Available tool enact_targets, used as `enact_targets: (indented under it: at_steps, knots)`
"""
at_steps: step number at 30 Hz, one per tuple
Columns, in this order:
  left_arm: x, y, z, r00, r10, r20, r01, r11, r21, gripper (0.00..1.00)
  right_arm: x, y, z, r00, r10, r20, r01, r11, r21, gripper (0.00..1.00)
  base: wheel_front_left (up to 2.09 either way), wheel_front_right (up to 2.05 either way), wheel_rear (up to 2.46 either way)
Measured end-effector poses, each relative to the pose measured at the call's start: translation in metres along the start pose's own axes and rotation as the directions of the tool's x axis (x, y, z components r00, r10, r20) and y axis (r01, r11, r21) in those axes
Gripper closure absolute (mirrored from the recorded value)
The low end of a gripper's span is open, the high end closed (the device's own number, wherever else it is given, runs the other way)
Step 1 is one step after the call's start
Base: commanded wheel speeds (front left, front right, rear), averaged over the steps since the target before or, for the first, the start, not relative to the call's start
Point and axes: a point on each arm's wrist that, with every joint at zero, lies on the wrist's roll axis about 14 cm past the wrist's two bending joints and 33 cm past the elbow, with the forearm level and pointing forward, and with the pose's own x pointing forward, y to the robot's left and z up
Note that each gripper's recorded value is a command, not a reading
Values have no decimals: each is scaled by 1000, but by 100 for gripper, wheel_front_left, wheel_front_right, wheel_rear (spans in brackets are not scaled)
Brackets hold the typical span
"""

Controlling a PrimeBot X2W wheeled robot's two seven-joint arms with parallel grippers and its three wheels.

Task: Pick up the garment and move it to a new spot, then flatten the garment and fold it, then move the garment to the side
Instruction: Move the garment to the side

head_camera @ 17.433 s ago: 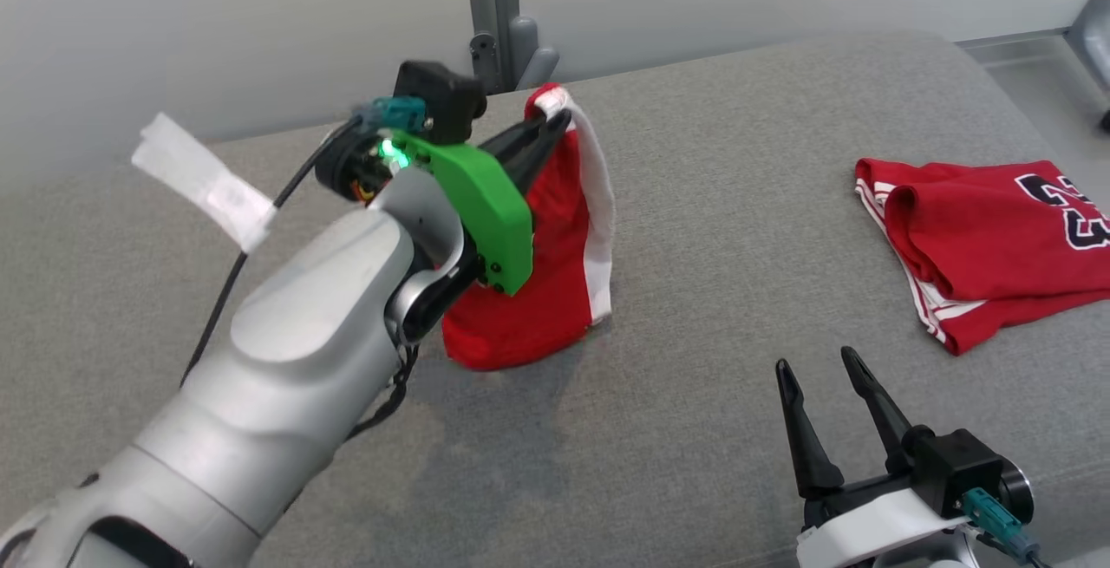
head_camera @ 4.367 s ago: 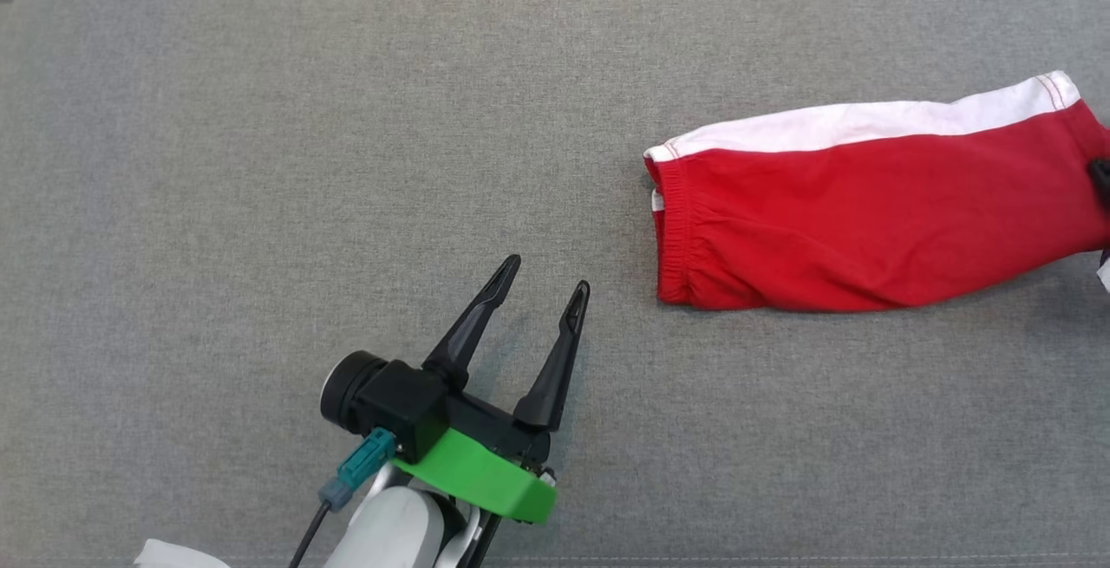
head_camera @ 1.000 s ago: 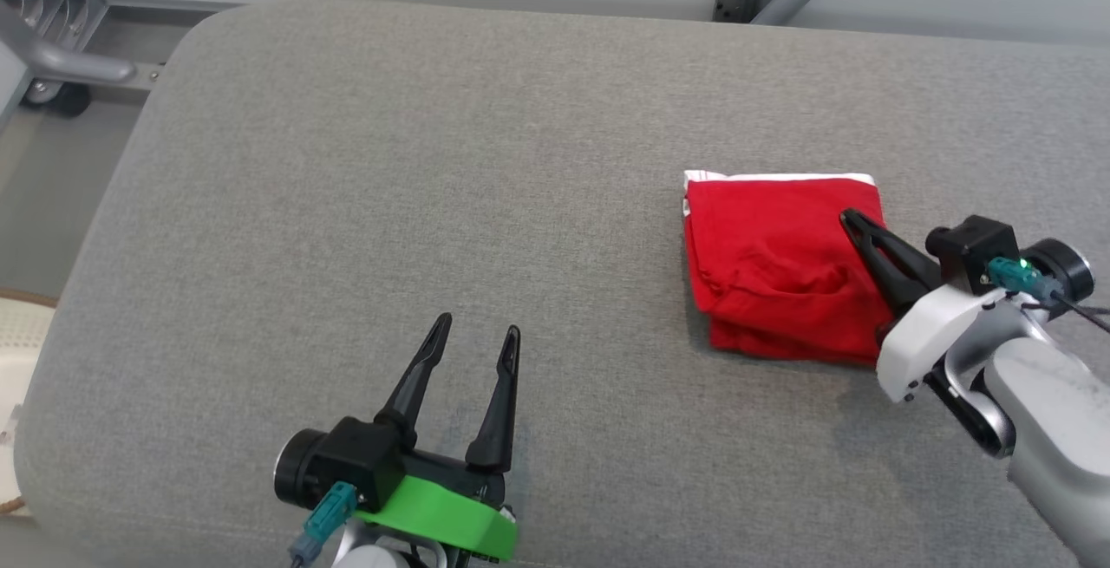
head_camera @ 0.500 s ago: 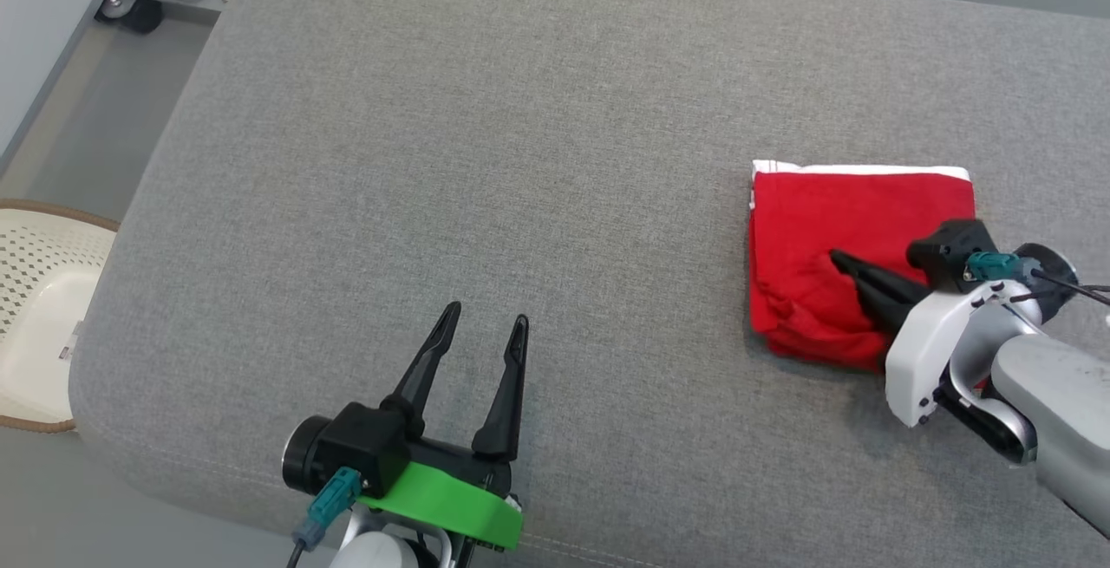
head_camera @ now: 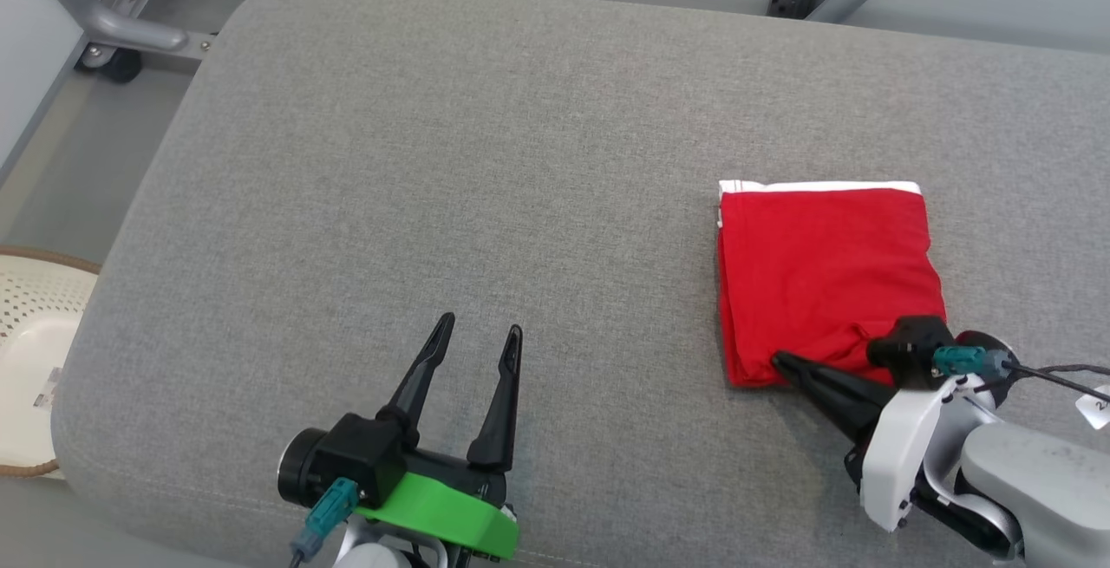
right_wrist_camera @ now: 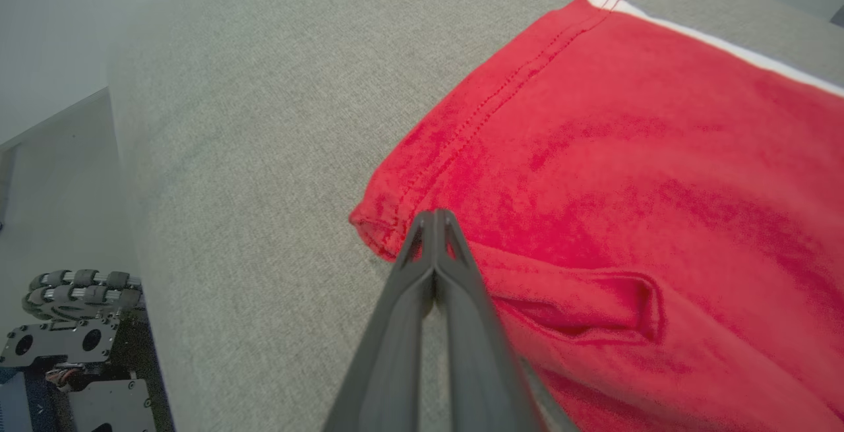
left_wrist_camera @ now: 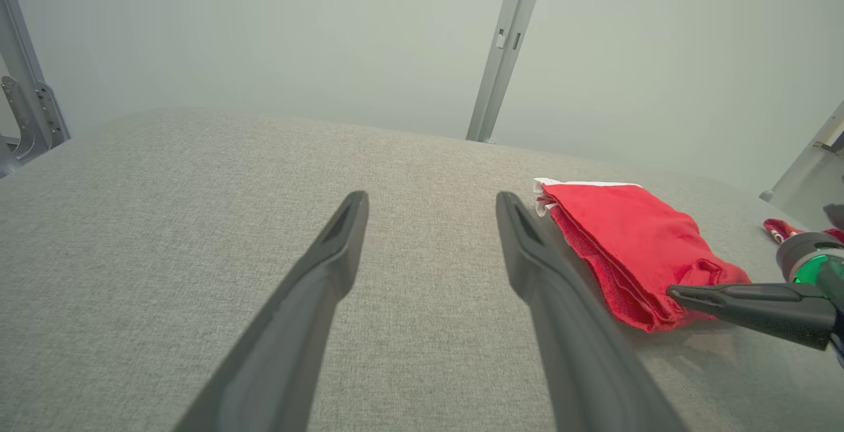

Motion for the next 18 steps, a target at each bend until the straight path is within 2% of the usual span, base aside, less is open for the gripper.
enact_targets:
  at_steps: [6, 10, 11, 12, 13, 14, 18]
  knots:
    - [-4, -9, 2, 1000, -24, 9, 24, 1000, -2, 0, -9, 31, -5, 999, 28, 21, -29, 997, 67, 100, 0, 0, 0]
    - [-5, -15, 3, 999, -42, 13, 42, 999, -5, 0, -11, 41, 6, 997, 18, 75, -25, 995, 92, 100, 0, 0, 0]
    - [-5, -15, 3, 999, -42, 15, 42, 999, -6, 0, -11, 40, 13, 995, 2, 103, -11, 995, 94, 89, 0, 0, 0]
    - [-5, -15, 4, 999, -41, 18, 41, 999, -6, 0, -12, 37, 21, 991, -18, 132, 6, 996, 89, 55, 0, 0, 0]
    - [-5, -15, 5, 999, -38, 20, 38, 999, -6, 0, -15, 30, 30, 985, -50, 167, 35, 995, 91, 55, 0, 0, 0]
    - [-5, -14, 5, 999, -35, 21, 36, 999, -7, 0, -18, 23, 38, 976, -86, 201, 69, 993, 93, 0, 0, 0, 0]
    - [-7, -13, 6, 999, -27, 25, 28, 1000, -10, 0, -42, -4, 53, 921, -251, 297, 226, 967, 118, 0, 0, 0, 0]
